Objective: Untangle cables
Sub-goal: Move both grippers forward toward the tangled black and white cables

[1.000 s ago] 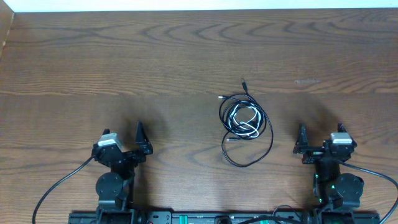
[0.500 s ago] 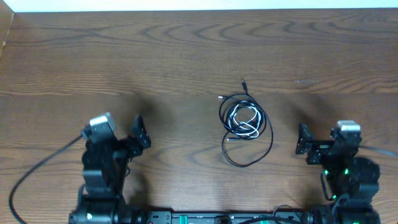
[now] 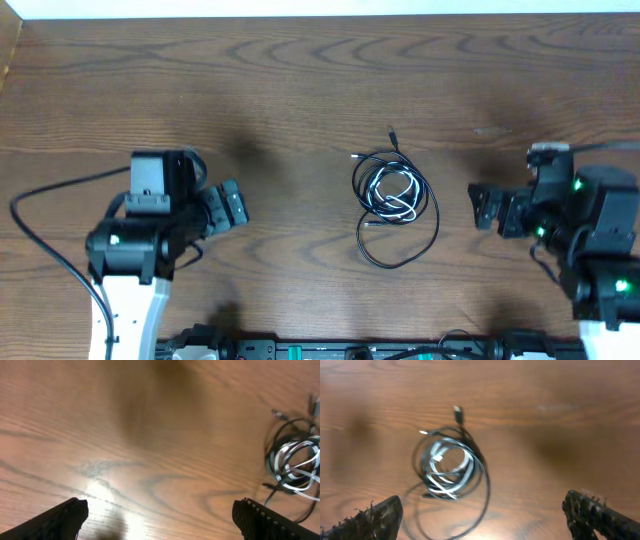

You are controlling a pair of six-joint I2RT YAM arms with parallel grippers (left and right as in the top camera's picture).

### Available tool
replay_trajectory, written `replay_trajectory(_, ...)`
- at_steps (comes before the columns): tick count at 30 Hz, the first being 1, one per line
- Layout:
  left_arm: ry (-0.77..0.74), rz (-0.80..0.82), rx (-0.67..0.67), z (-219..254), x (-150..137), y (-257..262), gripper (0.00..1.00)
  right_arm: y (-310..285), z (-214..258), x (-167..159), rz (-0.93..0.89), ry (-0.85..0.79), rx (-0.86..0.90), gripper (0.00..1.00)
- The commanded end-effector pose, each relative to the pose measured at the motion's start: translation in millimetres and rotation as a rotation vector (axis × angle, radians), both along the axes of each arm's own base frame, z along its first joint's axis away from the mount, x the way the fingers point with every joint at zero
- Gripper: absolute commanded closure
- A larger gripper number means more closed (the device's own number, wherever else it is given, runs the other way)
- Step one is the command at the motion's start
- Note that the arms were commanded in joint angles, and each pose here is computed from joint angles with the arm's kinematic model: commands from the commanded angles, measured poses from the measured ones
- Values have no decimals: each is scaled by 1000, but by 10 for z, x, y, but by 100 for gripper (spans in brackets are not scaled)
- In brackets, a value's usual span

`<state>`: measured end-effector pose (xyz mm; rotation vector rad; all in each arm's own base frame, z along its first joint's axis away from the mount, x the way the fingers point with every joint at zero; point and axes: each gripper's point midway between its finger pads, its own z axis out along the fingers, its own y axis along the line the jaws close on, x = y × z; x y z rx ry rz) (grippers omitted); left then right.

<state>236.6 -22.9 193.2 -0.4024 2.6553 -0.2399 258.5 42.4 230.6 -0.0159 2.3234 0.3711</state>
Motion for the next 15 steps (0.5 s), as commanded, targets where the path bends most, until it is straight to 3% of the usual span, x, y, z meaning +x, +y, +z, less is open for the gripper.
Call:
replay_trajectory(1, -36, -24, -38, 133, 67, -75, 2, 283, 343, 14, 137, -60, 110, 1)
replay_trajectory(6, -78, -36, -59, 191, 154, -117, 2, 254, 523, 202, 149, -180, 55, 1)
replay_trajectory(10, -132, -95, -96, 275, 244, -234, 2, 57, 291, 315, 57, -109, -63, 1)
replay_trajectory(15, -217, -269, -49, 369, 346, -517, 2, 327, -162, 376, 182, 53, -91, 1)
